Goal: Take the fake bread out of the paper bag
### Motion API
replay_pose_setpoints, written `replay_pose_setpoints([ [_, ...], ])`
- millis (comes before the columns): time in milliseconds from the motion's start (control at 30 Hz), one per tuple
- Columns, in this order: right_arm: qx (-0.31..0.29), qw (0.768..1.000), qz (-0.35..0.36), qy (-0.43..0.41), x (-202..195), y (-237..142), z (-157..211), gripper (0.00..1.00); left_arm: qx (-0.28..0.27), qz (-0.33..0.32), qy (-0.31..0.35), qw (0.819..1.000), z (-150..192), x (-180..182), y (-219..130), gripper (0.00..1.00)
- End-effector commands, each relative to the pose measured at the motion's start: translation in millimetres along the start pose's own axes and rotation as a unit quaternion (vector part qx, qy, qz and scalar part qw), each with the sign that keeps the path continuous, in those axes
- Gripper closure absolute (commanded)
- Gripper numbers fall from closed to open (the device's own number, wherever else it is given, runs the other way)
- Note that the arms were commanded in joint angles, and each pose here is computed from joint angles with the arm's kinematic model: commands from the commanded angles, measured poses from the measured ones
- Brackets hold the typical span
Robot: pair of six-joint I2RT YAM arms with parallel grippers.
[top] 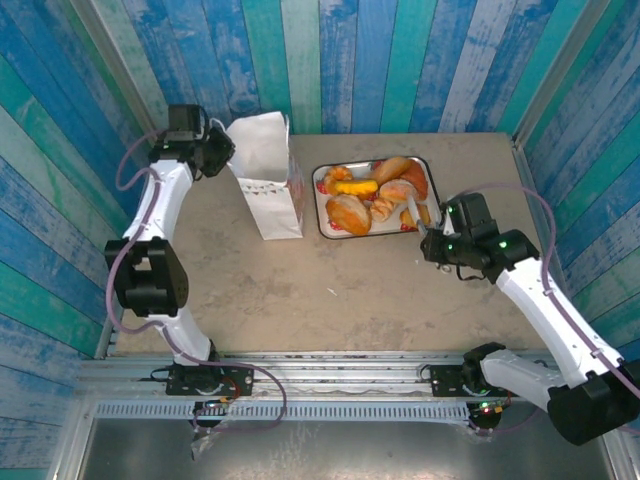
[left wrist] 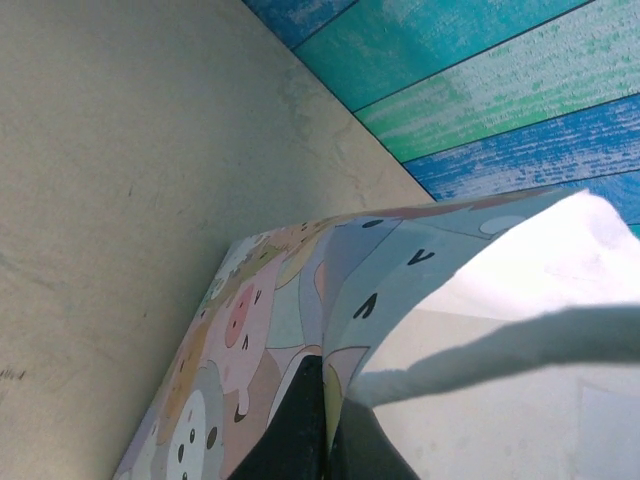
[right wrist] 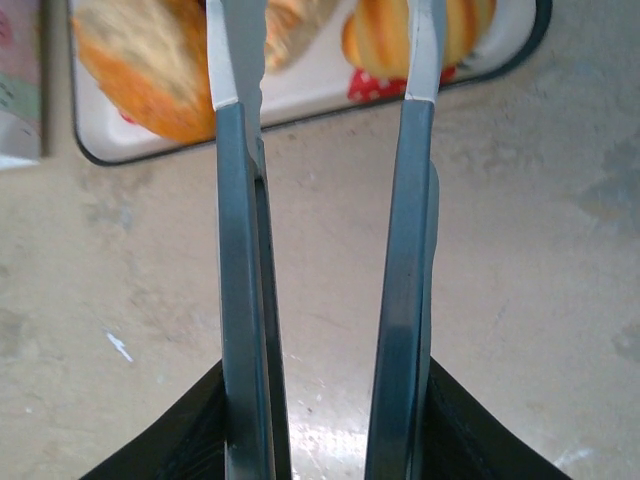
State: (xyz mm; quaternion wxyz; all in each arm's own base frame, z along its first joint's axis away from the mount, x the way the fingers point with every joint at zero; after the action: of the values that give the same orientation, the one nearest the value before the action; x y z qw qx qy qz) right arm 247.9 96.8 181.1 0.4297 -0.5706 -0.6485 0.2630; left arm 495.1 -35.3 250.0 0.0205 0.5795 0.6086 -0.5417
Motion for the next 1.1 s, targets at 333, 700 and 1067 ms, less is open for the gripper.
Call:
replay_pose_setpoints([
  [333,0.016,1.0,0.021,0.014,-14,14,54,0.58,0.006,0.042,0.025,0.999,-6,-18,0,0.5],
  [700,0.042,0.998,0.011,-0.037,18,31,88,0.58,-0.017,0.11,0.046,0.993,-2,-50,-53,0.06],
  [1067,0.028,0.998,0.012,-0.063,24,49,105,0.58,-0.047,0.16,0.037,0.985,20,-58,-113,0.06],
])
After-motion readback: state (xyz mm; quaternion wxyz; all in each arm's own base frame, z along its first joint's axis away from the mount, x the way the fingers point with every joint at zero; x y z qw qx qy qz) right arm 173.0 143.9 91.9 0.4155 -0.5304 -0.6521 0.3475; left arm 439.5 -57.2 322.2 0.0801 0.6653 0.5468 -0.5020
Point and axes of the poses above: each hand's point on the last joint's axis, 136 mm out from that joint toward the fingers, its own y axis out along the fingers, its own x axis along the line the jaws close on, z = x × y, the point moved 1 cm from there along -y, back along the fingers
